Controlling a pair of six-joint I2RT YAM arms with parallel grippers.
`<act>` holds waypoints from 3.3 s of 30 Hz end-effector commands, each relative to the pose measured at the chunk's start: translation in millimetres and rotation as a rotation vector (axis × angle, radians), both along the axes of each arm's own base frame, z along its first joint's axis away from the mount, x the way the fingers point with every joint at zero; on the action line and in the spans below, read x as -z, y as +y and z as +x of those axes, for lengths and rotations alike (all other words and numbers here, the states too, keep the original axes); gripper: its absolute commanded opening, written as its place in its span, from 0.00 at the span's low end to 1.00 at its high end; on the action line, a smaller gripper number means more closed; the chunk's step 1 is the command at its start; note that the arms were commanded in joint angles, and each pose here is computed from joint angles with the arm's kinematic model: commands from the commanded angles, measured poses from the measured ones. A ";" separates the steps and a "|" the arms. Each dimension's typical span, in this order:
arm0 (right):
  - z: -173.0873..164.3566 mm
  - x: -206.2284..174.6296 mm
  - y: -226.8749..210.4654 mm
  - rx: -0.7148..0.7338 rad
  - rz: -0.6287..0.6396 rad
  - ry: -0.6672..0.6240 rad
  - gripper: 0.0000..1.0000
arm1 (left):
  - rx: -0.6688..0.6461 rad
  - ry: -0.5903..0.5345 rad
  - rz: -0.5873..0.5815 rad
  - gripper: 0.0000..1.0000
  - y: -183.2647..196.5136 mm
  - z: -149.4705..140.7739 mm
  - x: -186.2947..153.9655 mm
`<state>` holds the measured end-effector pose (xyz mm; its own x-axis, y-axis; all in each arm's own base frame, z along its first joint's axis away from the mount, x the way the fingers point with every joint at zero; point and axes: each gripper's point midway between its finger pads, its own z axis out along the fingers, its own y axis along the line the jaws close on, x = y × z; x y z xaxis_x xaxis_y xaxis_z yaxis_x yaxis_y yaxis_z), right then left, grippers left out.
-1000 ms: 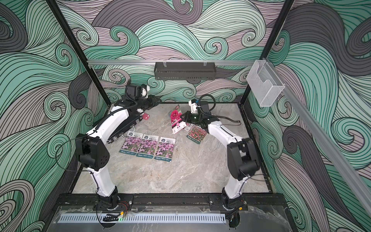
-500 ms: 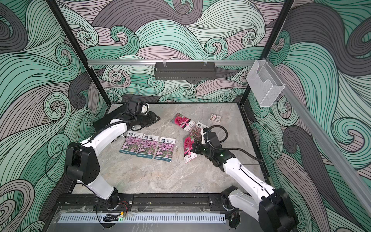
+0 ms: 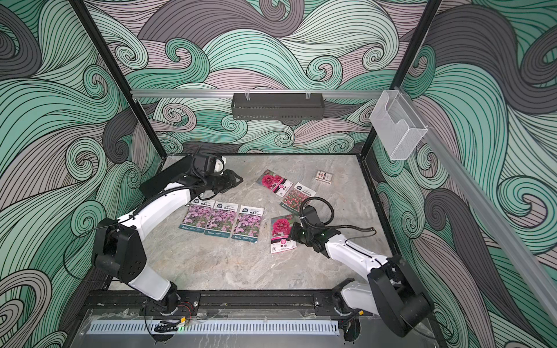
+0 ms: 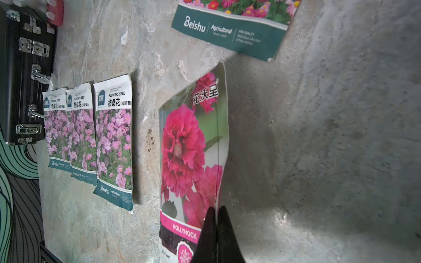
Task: Arrange the seed packets in a row
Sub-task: Place the seed packet at the center of the board, then move the seed packet to the center of the board.
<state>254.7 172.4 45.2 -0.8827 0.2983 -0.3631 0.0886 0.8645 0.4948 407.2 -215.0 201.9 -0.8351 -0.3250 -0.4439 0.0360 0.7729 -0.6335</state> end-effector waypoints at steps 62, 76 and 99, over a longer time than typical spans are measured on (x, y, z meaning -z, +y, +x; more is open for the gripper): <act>150.7 -17.5 22.8 -0.172 0.063 0.078 0.54 | 0.105 0.077 0.066 0.43 -33.4 20.7 48.0; 153.6 31.4 -25.8 -0.046 0.037 0.198 0.55 | 0.191 0.109 0.053 0.43 -71.7 56.2 86.4; 117.1 -16.2 -121.0 0.166 -0.042 0.105 0.58 | 0.352 0.096 0.009 0.43 -143.4 101.3 135.6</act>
<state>377.4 60.5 53.2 -0.8650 0.4225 -0.2708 0.2710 0.8474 0.4567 510.9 -348.6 74.9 -0.9272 -0.0387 -0.3726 0.2245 0.7390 -0.6353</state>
